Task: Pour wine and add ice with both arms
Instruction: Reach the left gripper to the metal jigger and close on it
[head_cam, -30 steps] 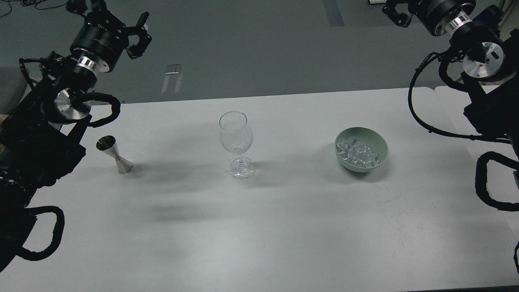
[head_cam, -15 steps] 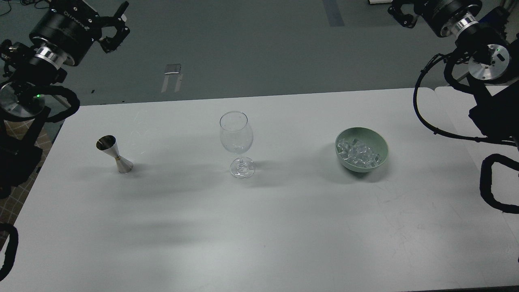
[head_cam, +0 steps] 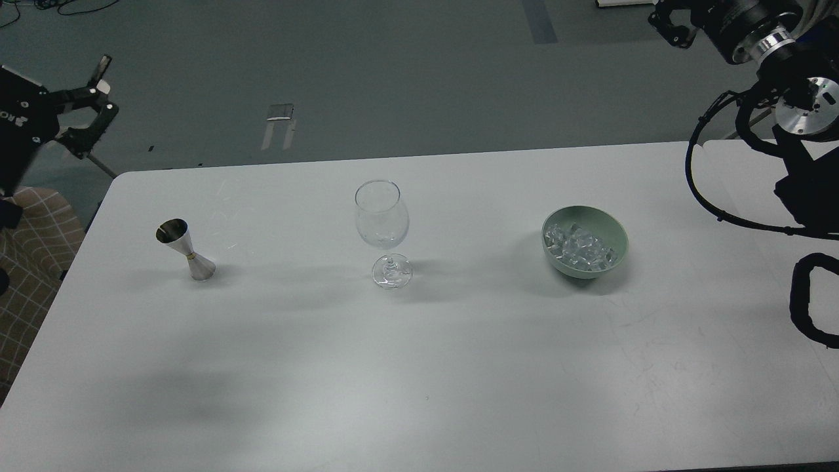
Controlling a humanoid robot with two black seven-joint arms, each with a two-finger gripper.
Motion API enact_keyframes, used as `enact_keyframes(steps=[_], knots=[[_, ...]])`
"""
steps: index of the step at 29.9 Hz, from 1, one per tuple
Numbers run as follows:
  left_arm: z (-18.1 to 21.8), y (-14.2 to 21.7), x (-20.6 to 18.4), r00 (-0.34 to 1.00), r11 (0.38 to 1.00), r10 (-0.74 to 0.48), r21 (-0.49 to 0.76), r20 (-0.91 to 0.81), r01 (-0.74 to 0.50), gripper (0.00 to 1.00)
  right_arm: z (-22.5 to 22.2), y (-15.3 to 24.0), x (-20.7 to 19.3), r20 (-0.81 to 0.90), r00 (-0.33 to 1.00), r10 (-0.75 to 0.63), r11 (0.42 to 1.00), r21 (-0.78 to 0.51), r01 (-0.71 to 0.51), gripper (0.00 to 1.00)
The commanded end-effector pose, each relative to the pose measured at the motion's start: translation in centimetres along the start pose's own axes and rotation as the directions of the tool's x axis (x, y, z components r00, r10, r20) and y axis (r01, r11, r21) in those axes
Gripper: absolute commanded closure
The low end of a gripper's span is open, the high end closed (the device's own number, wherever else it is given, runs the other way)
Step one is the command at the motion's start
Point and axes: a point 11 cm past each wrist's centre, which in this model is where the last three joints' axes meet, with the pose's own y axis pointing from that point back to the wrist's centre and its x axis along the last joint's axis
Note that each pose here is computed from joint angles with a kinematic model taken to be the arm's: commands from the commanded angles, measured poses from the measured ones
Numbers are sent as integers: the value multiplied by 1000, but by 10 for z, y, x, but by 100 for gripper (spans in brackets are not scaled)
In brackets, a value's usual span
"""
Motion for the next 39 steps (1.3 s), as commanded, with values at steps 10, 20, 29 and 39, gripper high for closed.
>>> enact_keyframes(steps=[10,20,29,39], knots=[[-71,72,55,909,962,246,-33,-336,-273,7,7,5,6,2,1000,13,1000,-8,-13,0],[-125,102,75,787,907,376,21,-488,-420,11,6,12,17,-7,999,35,999,-13,-35,0],[-154,113,93,705,835,529,146,-473,-530,20,1,16,22,-15,999,46,999,-7,-46,0],[-170,102,110,589,711,692,255,-417,-655,20,2,18,21,-13,999,34,999,-2,-34,0]])
